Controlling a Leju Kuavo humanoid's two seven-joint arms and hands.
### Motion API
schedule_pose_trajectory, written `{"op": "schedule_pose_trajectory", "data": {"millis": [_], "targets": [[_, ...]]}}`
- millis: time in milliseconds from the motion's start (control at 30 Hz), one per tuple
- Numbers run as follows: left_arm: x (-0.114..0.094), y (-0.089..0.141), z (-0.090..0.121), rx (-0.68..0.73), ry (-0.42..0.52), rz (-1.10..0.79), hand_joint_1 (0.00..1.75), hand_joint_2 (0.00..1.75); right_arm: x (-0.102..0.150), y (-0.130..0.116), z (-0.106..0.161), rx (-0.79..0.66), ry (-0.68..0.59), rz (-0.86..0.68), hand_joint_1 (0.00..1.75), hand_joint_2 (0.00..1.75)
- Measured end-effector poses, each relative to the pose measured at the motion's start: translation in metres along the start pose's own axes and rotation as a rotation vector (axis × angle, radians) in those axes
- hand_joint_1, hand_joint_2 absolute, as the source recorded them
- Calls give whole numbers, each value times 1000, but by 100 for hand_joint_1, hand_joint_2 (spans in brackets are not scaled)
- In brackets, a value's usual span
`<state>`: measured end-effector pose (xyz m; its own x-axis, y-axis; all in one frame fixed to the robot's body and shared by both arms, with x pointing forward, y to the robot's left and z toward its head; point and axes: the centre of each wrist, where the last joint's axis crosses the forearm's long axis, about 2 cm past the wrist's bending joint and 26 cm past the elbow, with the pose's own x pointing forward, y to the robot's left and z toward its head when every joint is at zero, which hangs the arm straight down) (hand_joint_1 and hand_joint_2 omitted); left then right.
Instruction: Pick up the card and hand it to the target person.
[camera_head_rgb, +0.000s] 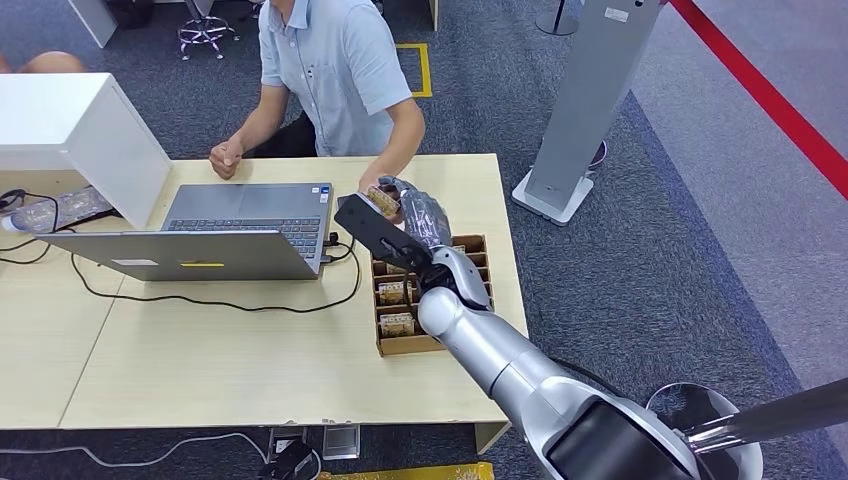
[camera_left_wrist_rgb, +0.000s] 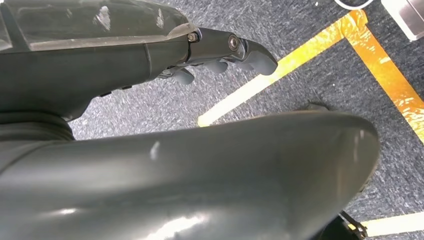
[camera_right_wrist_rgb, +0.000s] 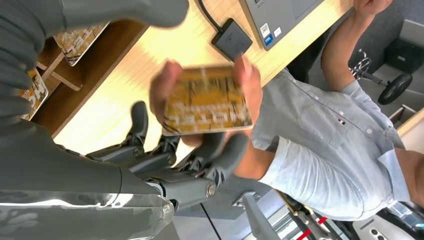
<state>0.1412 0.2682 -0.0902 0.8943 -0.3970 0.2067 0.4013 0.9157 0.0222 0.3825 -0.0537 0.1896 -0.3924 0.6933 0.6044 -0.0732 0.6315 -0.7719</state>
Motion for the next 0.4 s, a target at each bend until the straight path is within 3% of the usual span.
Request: {"op": "schedule_pose_trajectory", "data": {"millis": [400], "targets": [[-8, -3, -1, 13, 11, 31, 0, 0, -23, -7, 20, -81, 42, -111, 0, 175]]}}
